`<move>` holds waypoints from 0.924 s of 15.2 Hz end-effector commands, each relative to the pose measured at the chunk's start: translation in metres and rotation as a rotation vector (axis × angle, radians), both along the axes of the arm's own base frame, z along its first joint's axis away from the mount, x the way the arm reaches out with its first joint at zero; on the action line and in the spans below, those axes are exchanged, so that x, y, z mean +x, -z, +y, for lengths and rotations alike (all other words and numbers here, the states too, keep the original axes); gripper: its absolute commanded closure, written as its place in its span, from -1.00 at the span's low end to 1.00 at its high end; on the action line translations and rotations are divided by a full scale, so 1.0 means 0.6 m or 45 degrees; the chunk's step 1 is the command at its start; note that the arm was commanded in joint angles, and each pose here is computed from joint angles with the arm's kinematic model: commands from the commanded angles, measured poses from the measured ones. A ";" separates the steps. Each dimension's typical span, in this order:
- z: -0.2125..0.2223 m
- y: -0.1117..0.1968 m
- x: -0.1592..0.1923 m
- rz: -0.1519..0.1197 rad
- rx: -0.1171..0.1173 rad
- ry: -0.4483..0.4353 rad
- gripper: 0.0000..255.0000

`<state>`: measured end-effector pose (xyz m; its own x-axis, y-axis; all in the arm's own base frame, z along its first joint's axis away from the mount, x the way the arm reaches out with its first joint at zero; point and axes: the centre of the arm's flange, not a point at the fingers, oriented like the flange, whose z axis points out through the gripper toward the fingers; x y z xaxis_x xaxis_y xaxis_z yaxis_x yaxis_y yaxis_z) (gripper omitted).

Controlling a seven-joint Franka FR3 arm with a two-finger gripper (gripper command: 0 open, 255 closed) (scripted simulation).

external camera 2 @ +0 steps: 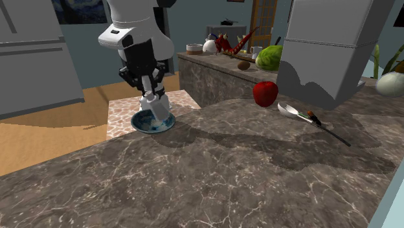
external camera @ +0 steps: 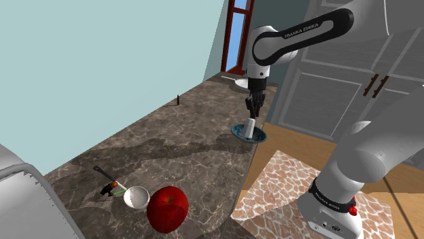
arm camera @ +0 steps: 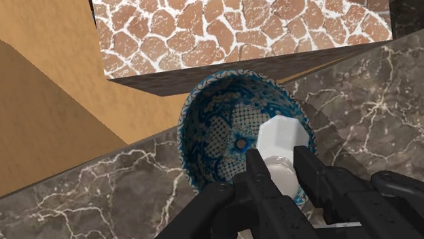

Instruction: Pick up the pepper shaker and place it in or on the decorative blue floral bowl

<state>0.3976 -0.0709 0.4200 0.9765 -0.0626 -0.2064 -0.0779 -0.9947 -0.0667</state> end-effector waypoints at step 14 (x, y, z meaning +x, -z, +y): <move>-0.007 -0.080 0.017 0.000 0.000 0.000 -1.00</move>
